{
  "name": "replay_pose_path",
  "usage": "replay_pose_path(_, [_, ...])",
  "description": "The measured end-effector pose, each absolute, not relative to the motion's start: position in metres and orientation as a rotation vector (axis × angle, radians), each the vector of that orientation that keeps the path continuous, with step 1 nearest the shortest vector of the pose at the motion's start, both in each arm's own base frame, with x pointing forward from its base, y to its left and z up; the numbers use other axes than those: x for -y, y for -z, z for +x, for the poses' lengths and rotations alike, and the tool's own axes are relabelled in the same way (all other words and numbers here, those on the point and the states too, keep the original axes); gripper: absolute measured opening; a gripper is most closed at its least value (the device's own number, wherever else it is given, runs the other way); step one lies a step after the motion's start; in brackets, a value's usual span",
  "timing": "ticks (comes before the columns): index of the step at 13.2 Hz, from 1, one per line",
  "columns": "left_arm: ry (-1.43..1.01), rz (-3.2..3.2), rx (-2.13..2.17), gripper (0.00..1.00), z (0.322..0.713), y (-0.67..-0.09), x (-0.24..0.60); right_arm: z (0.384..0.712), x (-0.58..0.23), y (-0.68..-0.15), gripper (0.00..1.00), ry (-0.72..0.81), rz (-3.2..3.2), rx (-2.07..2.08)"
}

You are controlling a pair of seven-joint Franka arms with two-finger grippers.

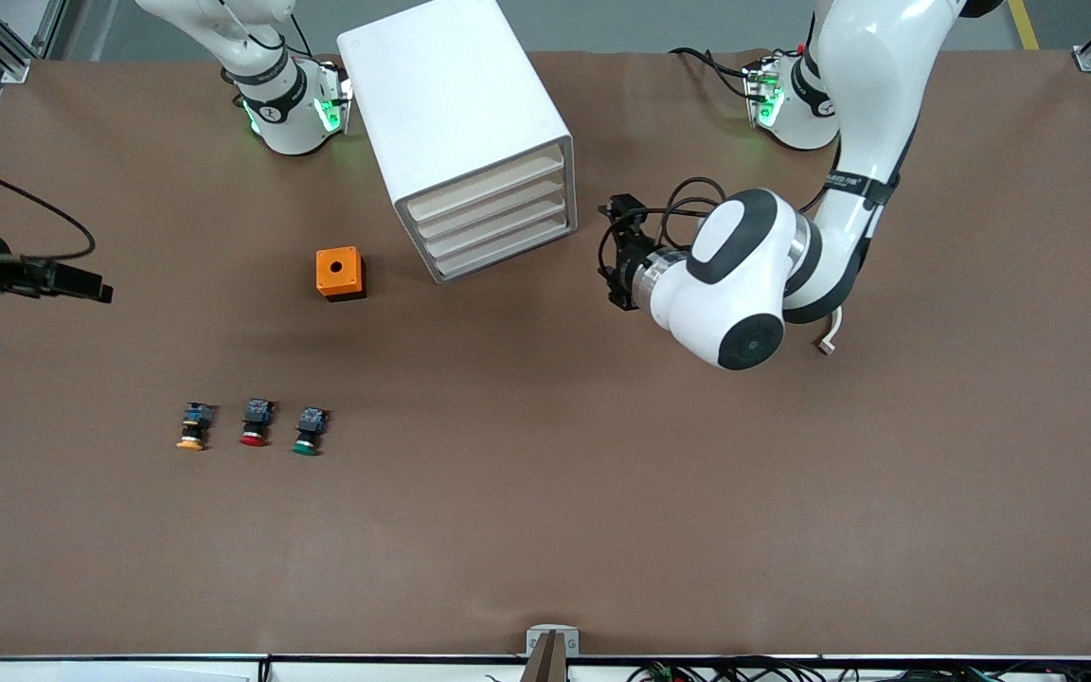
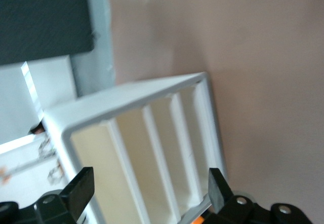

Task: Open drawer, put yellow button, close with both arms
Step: 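Hook the top drawer with the left gripper while the right gripper reaches the buttons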

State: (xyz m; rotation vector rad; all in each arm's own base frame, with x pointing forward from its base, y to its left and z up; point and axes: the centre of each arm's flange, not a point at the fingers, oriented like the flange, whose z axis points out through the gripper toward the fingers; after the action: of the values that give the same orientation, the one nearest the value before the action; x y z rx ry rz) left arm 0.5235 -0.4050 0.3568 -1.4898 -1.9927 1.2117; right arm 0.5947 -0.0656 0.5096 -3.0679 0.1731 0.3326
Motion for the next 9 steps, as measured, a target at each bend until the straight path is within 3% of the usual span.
replay_pose_path(5, [-1.234, -1.118, 1.942, 0.91, 0.492, -0.295, 0.453, 0.633, 0.092, -0.392, 1.00, -0.415, -2.972, -0.271])
replay_pose_path(7, [-1.252, -1.094, 1.899, 0.72, 0.474, -0.287, 0.474, 0.643, 0.091, -0.351, 1.00, -0.431, -2.970, -0.274])
replay_pose_path(9, [-1.264, -1.094, 1.875, 0.70, 0.464, -0.288, 0.486, 0.646, 0.090, -0.313, 1.00, -0.488, -2.954, -0.282])
